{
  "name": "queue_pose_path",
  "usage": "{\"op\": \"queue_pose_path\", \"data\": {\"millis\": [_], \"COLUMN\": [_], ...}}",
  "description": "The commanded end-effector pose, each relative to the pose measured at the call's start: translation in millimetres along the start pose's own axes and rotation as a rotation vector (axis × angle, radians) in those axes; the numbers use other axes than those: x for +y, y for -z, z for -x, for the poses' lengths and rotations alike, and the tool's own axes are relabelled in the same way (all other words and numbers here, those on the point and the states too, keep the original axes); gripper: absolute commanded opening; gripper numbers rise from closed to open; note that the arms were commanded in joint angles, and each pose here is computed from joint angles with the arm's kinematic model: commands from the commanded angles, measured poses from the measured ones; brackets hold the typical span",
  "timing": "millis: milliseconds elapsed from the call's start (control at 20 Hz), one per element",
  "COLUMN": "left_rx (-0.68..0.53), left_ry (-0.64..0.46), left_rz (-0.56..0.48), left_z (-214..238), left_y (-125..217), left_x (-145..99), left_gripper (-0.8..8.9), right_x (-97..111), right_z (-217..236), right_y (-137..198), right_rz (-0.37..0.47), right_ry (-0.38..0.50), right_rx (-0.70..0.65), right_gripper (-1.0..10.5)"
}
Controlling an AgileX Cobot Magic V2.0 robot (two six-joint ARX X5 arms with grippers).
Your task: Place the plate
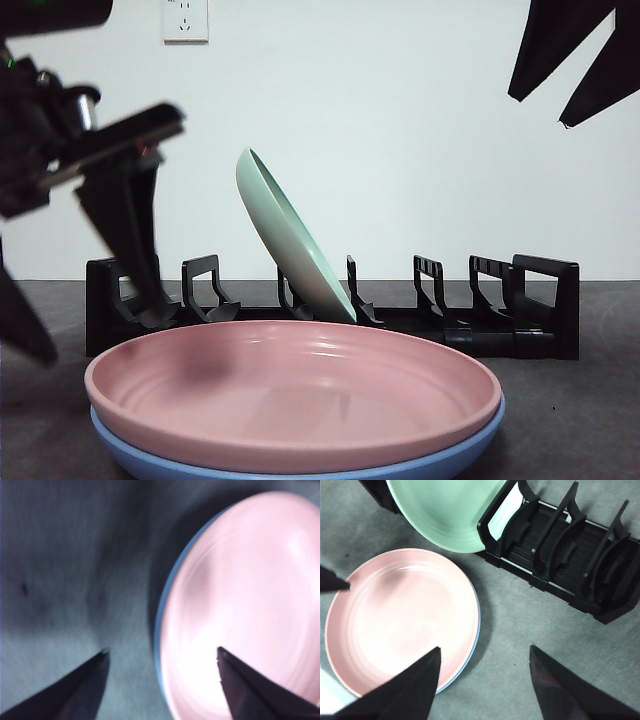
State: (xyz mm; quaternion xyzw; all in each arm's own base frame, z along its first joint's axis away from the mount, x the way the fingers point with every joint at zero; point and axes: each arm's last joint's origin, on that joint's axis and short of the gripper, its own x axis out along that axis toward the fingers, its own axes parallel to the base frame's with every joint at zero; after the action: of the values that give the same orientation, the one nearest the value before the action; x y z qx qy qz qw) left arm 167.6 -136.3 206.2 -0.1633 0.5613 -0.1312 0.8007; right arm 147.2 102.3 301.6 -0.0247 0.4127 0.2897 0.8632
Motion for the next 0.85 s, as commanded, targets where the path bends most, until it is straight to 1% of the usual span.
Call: {"op": "queue_pose_path", "data": {"millis": [50, 250, 350, 500, 700, 850], "left_rx": [-0.119, -0.309, -0.395, -0.459, -0.469, -0.455], "left_ry": [-0.008, -0.111, -0.158, -0.217, -0.263, -0.275], "left_rz": [-0.135, -0.28, -0.264, -0.214, -0.16, -0.15], "left_z": [28, 96, 129, 162, 176, 176], "left_y": [-14, -30, -34, -34, -27, -25], "left_x": [-8, -2, 6, 21, 32, 34], "left_gripper": [3.68, 3.67, 3.67, 3.67, 3.67, 3.67], "right_x": [1, 2, 5, 11, 26, 40], "right_z": [-1, -2, -3, -8, -26, -45], "right_y": [-2, -6, -18, -51, -101, -130], "right_rz": [-0.012, -0.046, -0.051, -0.061, -0.052, -0.031], "right_ry": [-0.005, -0.015, -0.042, -0.084, -0.171, -0.202], "right_rx": [-0.002, 0.01, 0.031, 0.081, 0.136, 0.162], "right_gripper": [2.8, 2.8, 2.8, 2.8, 2.8, 2.8]}}
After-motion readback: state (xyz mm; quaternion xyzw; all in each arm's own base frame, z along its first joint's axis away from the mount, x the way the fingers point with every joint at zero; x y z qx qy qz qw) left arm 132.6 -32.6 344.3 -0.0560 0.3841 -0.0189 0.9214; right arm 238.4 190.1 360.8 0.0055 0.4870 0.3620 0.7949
